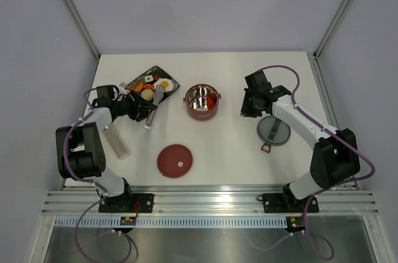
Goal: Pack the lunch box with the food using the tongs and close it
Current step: Pick up the fake food from the plate.
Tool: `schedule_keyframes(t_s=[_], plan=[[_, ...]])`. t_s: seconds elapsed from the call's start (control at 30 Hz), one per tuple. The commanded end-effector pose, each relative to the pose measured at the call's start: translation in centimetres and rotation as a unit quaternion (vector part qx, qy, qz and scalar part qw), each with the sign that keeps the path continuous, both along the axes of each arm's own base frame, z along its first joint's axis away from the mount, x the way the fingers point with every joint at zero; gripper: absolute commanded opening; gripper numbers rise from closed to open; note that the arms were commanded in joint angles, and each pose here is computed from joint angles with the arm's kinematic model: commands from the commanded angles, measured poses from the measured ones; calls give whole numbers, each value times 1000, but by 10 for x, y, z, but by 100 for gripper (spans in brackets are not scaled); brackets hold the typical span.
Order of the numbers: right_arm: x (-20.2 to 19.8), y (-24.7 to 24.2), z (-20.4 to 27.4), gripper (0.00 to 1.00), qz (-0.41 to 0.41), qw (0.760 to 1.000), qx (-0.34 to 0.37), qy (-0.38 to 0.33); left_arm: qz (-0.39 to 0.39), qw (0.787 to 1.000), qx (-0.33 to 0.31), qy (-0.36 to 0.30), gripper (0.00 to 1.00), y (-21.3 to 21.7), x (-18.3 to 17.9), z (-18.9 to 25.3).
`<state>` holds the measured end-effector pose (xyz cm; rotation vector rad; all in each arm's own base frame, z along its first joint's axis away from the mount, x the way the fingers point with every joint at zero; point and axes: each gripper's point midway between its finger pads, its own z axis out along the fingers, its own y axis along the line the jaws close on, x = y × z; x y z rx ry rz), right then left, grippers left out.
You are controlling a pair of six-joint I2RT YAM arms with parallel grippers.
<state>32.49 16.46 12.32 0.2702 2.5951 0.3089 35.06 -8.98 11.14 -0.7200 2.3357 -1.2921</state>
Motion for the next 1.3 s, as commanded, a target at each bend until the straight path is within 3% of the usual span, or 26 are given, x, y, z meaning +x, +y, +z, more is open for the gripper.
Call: schedule_keyframes(t_s=[0.0, 1.27], plan=[[3, 6, 10, 20, 6, 1000, 9, -15, -19, 999, -13, -44, 47, -4, 14, 19], [2, 6, 6, 20, 7, 1000, 4, -8, 11, 999, -33, -24, 47, -8, 42, -8]])
